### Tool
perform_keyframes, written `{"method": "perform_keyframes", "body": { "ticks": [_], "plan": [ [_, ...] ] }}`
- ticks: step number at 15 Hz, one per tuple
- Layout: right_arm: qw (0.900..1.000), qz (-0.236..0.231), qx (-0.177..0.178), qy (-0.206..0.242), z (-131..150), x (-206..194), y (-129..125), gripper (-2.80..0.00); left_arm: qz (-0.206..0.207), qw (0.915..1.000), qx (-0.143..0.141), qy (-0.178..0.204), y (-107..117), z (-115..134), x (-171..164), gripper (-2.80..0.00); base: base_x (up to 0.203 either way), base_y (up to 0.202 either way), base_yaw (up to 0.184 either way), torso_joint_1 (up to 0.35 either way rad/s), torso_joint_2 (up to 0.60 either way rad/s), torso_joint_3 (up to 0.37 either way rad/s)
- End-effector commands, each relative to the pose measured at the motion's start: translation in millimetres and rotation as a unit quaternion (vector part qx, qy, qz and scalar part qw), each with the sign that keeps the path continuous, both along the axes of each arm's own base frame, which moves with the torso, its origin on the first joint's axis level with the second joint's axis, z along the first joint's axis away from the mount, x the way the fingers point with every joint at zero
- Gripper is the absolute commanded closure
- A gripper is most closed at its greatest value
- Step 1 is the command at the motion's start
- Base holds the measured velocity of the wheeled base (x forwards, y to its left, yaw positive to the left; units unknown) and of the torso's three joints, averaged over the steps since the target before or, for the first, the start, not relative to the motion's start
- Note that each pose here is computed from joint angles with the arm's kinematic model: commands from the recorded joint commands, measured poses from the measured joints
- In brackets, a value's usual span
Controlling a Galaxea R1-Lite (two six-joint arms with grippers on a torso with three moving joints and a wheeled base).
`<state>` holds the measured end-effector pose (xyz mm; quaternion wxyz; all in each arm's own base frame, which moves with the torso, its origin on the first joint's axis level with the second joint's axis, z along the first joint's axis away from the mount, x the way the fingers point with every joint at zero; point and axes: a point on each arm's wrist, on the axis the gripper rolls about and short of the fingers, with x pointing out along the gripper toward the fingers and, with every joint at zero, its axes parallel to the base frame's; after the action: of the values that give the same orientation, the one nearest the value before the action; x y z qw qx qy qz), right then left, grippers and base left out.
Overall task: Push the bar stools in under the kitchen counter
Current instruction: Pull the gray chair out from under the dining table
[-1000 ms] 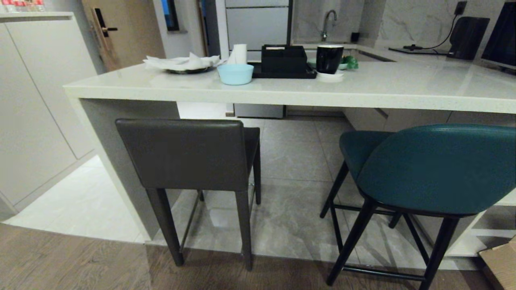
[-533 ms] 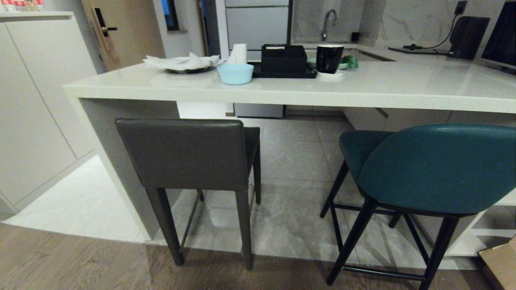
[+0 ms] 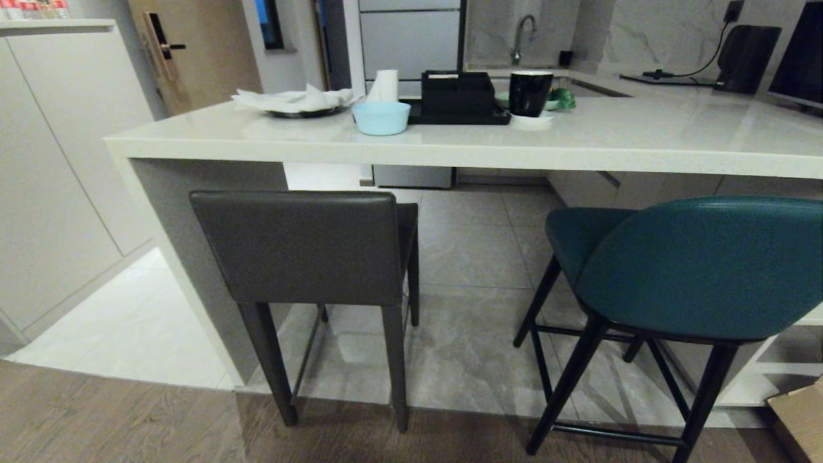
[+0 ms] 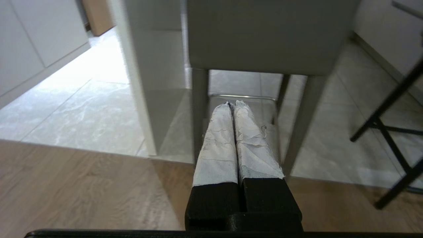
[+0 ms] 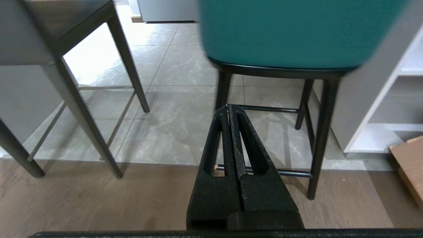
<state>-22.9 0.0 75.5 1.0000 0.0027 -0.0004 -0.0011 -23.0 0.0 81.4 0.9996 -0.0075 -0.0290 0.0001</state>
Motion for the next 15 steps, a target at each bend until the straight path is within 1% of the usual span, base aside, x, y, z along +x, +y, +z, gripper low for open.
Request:
{"method": "perform_keyframes", "body": {
  "ticks": [1, 15],
  "plan": [
    [1.000, 0.000, 0.000, 0.000, 0.0, 0.1, 0.0, 0.00, 0.000, 1.0000, 0.000, 0.009, 0.0, -5.0, 1.5, 0.00, 0.001, 0.198, -0.002, -0.006, 0.00, 0.006],
    [1.000, 0.000, 0.000, 0.000, 0.0, 0.1, 0.0, 0.00, 0.000, 1.0000, 0.000, 0.009, 0.0, -5.0, 1.5, 0.00, 0.000, 0.198, -0.002, 0.002, 0.00, 0.002]
  ]
}}
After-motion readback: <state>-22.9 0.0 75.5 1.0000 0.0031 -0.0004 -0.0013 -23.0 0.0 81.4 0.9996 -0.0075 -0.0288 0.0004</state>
